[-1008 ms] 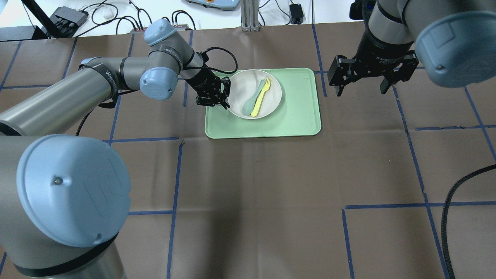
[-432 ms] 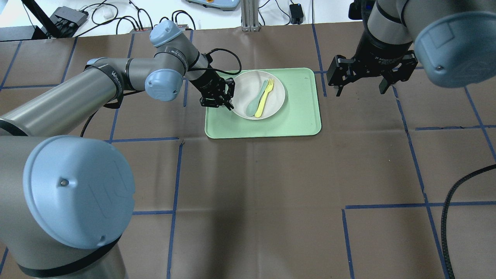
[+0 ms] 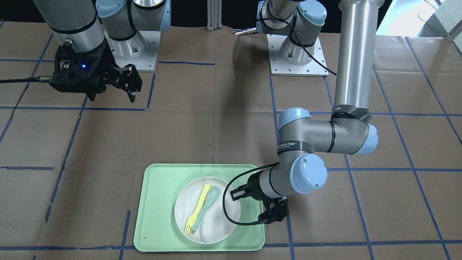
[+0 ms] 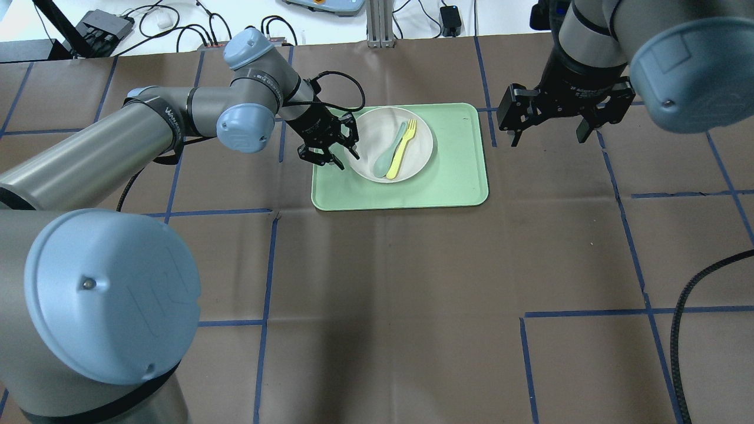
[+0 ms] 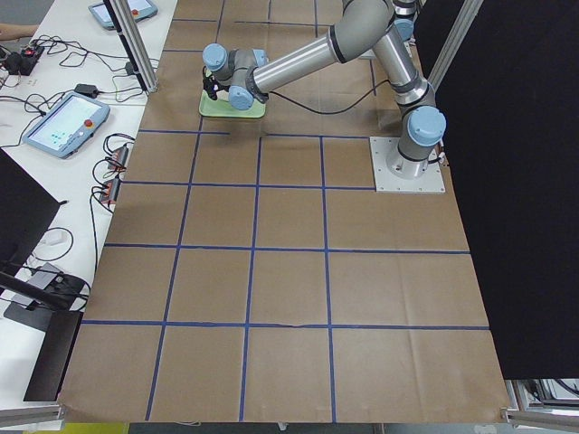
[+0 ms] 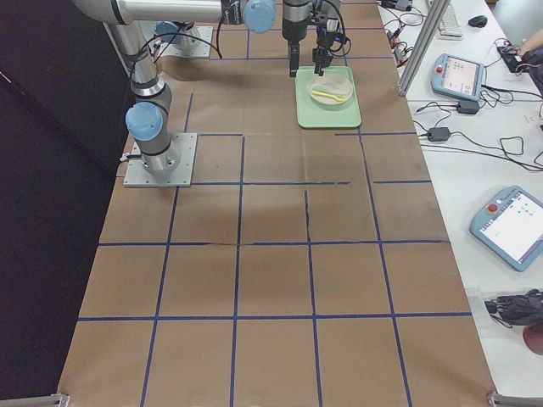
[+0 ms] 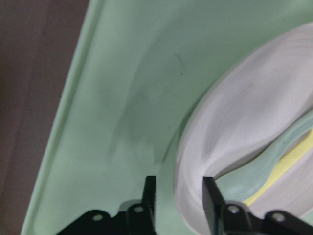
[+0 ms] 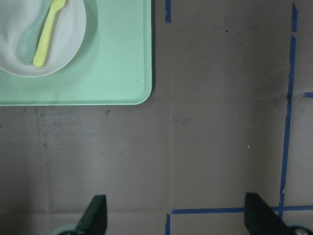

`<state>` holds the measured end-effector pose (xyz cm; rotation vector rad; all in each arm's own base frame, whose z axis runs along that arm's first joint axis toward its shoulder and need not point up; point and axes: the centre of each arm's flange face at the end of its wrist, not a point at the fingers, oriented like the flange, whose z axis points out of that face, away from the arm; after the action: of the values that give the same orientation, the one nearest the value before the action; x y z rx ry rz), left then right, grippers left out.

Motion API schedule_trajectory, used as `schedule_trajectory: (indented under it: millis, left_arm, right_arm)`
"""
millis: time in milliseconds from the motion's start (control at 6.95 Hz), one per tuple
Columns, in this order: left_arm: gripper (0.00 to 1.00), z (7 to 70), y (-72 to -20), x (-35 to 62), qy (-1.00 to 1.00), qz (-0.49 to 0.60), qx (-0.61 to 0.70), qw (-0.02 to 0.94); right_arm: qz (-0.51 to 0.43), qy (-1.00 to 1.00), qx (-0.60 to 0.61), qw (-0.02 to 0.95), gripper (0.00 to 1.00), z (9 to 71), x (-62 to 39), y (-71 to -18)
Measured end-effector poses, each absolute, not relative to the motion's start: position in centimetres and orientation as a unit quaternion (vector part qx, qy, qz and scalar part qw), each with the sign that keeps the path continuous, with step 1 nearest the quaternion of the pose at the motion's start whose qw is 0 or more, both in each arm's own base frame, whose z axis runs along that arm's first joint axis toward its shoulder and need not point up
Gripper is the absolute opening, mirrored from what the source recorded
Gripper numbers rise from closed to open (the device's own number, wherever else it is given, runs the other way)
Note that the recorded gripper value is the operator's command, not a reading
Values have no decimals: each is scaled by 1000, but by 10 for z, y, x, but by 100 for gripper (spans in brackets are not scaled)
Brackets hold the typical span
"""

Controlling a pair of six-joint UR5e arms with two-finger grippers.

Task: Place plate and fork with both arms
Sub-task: 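Open the left gripper and lift away while the right gripper moves toward the plate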

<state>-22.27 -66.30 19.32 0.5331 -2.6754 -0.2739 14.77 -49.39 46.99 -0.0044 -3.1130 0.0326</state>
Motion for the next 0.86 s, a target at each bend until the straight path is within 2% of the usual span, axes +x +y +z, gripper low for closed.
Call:
schedule_trajectory:
  millis: [432, 864]
  left_arm:
    - [99, 265, -629, -201, -960, -65, 187, 198]
    - [99, 339, -586, -172, -985, -52, 117, 120]
  right_arm:
    - [10, -1000, -2, 14, 100, 470, 147, -494]
    - [13, -1000, -3, 14, 100, 472, 149, -494]
